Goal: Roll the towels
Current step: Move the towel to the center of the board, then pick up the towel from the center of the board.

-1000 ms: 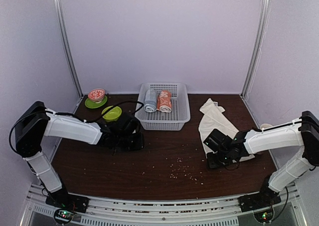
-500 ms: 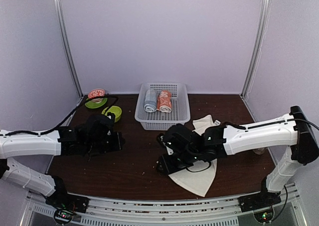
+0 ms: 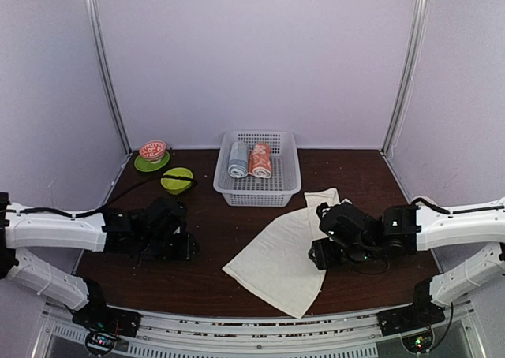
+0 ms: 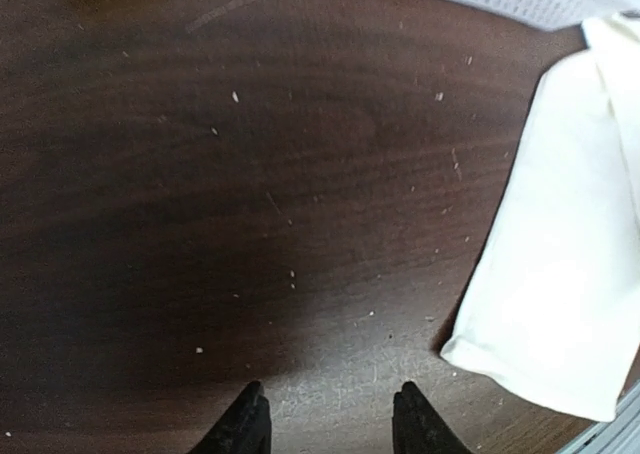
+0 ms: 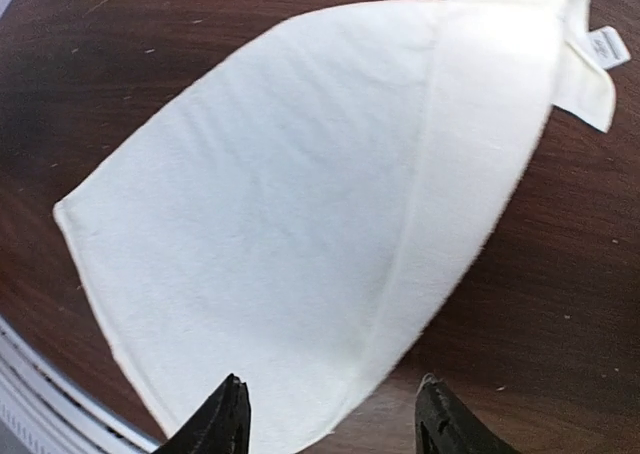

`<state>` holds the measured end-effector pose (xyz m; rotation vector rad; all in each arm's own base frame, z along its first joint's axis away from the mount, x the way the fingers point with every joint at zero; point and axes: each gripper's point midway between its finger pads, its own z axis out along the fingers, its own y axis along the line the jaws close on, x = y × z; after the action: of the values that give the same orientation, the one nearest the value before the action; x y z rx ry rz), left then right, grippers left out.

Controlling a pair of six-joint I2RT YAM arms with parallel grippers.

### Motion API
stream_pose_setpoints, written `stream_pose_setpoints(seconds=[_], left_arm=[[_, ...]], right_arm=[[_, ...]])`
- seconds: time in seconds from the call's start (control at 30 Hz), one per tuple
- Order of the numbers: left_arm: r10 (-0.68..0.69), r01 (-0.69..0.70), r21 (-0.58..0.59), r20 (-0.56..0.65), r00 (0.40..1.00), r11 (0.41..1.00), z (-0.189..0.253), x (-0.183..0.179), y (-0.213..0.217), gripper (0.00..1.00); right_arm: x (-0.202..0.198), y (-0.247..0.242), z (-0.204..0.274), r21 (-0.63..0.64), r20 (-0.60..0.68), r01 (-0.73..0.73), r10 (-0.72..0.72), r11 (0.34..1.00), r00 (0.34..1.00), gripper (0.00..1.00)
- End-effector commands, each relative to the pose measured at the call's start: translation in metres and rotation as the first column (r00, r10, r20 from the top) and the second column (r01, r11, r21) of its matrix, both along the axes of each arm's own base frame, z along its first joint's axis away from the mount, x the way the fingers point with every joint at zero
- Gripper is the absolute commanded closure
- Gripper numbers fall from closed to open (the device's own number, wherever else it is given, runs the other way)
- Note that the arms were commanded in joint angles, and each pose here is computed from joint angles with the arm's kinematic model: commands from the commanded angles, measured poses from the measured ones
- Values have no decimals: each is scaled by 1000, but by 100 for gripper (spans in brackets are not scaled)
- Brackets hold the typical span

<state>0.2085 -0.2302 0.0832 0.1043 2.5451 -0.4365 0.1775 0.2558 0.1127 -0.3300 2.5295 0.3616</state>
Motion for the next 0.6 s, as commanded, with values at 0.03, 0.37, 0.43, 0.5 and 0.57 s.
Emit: stream_pose_setpoints(seconds=[0.03,0.37,0.43,0.5,0.57], left_arm=[[-130,130,-7,-87,988,991,-13,1,-56,60],[-215,239,91,-218,952,967,-50,-18,-104,54],[-216,248,111,-244,945,962,-57,-26,-104,54],[-208,249,136,-262,942,959,-62,-32,-99,53],[-190,240,160,-274,943,958,-66,-35,-92,53]], right_arm=[[26,-40,6,-13,86,129,-128,992,988,44],[35,-57,16,2,113,149,-148,989,983,43],[36,-58,20,20,116,150,-151,988,982,43],[37,-60,24,30,123,153,-155,988,980,43],[39,-61,28,39,128,153,-157,987,979,43]])
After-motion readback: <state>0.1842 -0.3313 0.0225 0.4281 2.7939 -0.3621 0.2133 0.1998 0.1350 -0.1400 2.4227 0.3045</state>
